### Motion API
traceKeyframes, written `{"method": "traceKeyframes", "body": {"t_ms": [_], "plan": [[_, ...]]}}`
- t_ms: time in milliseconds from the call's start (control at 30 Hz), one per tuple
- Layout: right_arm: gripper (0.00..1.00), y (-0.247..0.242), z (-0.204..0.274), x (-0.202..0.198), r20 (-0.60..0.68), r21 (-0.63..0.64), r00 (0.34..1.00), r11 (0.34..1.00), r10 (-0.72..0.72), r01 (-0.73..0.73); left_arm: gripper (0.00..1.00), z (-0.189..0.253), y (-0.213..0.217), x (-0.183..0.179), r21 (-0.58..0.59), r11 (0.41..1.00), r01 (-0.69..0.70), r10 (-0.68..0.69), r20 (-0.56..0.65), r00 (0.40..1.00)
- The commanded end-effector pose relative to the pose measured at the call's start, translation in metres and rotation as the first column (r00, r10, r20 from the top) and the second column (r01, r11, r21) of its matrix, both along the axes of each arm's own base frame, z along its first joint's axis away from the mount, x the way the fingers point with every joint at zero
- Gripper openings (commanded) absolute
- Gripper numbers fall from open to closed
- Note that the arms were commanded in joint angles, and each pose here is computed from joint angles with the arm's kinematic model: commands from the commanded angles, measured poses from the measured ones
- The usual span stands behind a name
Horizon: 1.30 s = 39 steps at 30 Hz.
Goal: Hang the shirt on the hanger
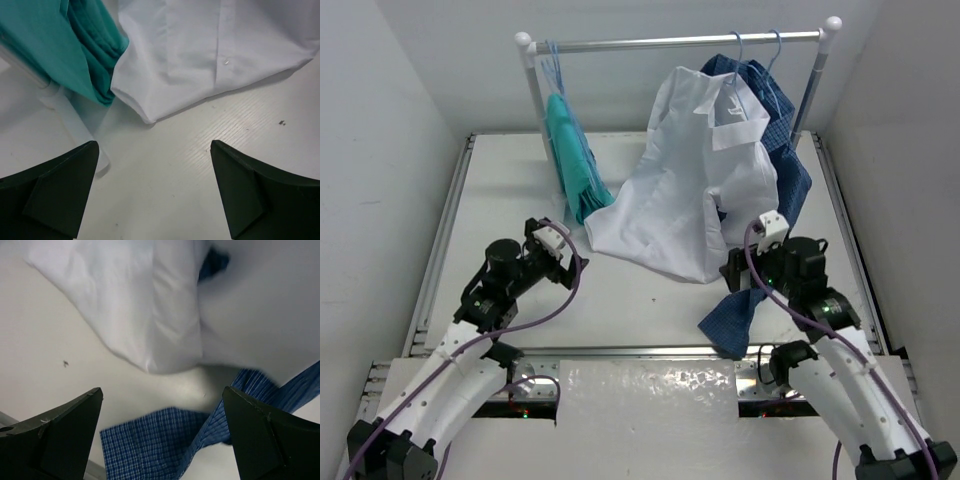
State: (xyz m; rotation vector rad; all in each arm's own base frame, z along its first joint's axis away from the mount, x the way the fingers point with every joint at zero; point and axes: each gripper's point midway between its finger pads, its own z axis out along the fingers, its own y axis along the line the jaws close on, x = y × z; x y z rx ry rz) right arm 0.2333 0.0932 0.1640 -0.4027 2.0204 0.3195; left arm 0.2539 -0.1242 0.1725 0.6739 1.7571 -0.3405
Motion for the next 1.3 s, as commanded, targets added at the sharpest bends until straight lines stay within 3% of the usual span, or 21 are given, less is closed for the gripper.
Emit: {"method": "traceKeyframes", "body": {"t_ms": [0, 133, 233, 367, 467, 567, 767, 933, 1067, 1100, 1133, 1167, 1200, 1267], "plan": [[0.99, 0.0, -0.033, 0.002, -0.071, 0.075, 0.994, 0.994, -0.08, 0.085, 0.92, 0.005, 0.014, 0.014, -0.013, 0.994, -0.104, 0.105, 0.079, 0.991], [0.99, -0.007, -0.075, 0.003, -0.156, 0.048, 0.976, 0.986, -0.151, 0.16, 0.92, -0.002, 0.02, 0.019, -0.002, 0.99, -0.141, 0.141, 0.094, 0.986], [0.99, 0.004, -0.073, 0.012, -0.117, 0.136, 0.984, 0.979, -0.137, 0.152, 0.92, -0.003, 0.019, 0.019, -0.002, 0.991, -0.136, 0.136, 0.098, 0.986], [0.99, 0.036, -0.042, 0.022, 0.027, 0.241, 0.999, 0.97, -0.021, 0.014, 0.92, -0.006, 0.019, 0.018, 0.009, 0.992, -0.127, 0.125, 0.093, 0.988], [0.99, 0.046, -0.038, 0.024, 0.089, 0.14, 0.996, 0.99, 0.011, -0.023, 0.92, -0.008, 0.018, 0.017, 0.01, 0.992, -0.124, 0.122, 0.088, 0.989], [0.99, 0.036, -0.043, 0.038, 0.114, 0.01, 0.992, 0.999, -0.052, 0.051, 0.92, -0.011, 0.019, 0.017, 0.009, 0.992, -0.122, 0.121, 0.085, 0.989], [0.99, 0.021, -0.038, 0.078, 0.144, -0.025, 0.962, 0.971, -0.234, 0.24, 0.92, -0.01, 0.022, 0.018, 0.006, 0.991, -0.134, 0.133, 0.081, 0.988], [0.96, 0.016, -0.073, 0.11, 0.023, -0.056, 0.952, 0.95, -0.306, 0.306, 0.92, -0.01, 0.024, 0.018, 0.006, 0.99, -0.142, 0.141, 0.083, 0.987], [0.61, 0.026, -0.097, 0.119, -0.062, -0.098, 0.964, 0.962, -0.26, 0.253, 0.92, -0.009, 0.027, 0.019, 0.013, 0.988, -0.151, 0.15, 0.091, 0.985], [0.39, 0.027, -0.099, 0.12, -0.069, -0.108, 0.967, 0.965, -0.247, 0.239, 0.92, -0.009, 0.028, 0.019, 0.013, 0.988, -0.154, 0.153, 0.093, 0.984], [0.29, 0.032, -0.104, 0.118, -0.082, -0.11, 0.971, 0.97, -0.225, 0.216, 0.92, -0.009, 0.028, 0.019, 0.013, 0.988, -0.154, 0.153, 0.094, 0.984], [0.06, 0.037, -0.109, 0.114, -0.099, -0.108, 0.977, 0.978, -0.188, 0.177, 0.92, -0.008, 0.029, 0.02, 0.011, 0.987, -0.157, 0.156, 0.098, 0.983], [0.0, 0.039, -0.113, 0.111, -0.11, -0.118, 0.978, 0.979, -0.177, 0.164, 0.92, -0.008, 0.029, 0.02, 0.011, 0.988, -0.156, 0.154, 0.1, 0.983], [0.0, 0.047, -0.125, 0.098, -0.155, -0.169, 0.978, 0.979, -0.137, 0.11, 0.92, -0.009, 0.028, 0.02, 0.011, 0.988, -0.154, 0.152, 0.1, 0.983]]}}
